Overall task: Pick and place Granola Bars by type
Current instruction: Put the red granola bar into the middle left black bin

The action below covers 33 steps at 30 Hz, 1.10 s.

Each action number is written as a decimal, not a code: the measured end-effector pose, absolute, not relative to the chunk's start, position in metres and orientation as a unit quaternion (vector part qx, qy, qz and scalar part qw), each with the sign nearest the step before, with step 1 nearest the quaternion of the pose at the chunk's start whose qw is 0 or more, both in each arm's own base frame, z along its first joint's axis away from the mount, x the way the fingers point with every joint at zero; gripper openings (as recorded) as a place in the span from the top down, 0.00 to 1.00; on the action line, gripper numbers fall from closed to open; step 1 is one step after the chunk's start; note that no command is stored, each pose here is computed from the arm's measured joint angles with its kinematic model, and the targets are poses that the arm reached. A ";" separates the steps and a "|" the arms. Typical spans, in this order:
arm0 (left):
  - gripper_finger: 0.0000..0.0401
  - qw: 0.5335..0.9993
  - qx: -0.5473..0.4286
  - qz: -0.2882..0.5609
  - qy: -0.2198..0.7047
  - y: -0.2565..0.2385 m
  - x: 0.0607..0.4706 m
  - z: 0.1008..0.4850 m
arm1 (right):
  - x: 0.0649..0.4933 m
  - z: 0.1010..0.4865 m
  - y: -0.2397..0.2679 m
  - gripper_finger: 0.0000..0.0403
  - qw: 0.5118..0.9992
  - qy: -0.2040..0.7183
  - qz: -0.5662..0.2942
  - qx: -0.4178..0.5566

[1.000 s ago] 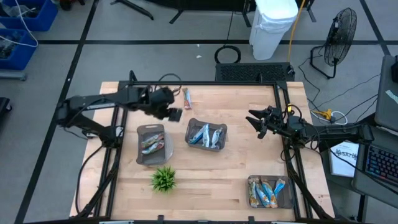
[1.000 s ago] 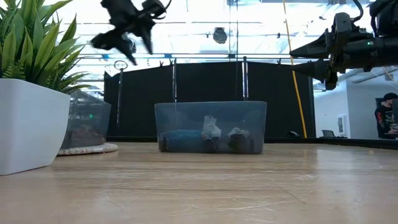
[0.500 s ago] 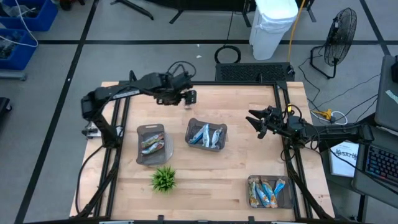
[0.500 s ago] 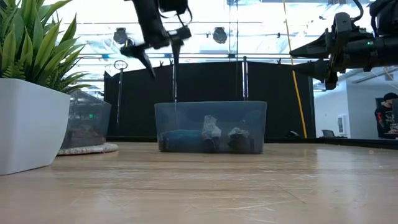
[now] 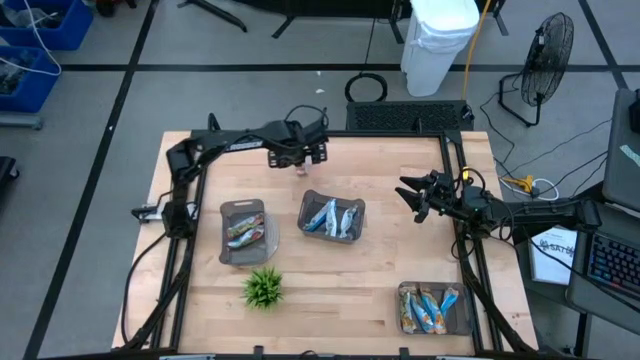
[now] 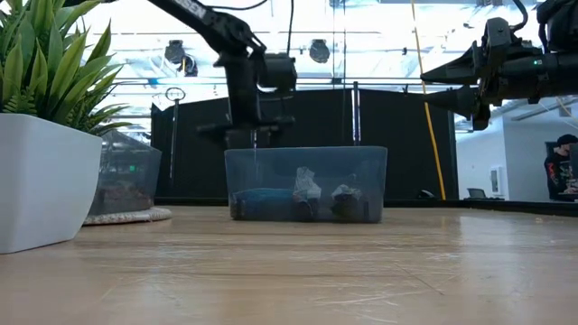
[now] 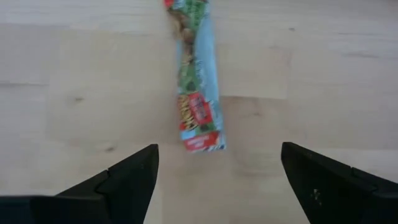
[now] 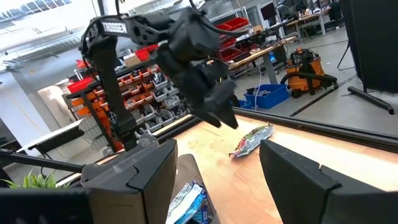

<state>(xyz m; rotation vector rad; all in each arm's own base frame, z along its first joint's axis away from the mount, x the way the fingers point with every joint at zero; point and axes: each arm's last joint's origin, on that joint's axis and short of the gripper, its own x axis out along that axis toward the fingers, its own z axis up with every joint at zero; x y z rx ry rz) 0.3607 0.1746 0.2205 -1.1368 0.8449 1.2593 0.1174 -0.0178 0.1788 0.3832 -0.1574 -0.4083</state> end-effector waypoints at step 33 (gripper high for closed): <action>0.27 0.536 -0.500 0.581 0.353 0.215 0.368 0.154 | 0.117 0.179 -0.018 0.45 0.958 -0.077 -0.201 0.189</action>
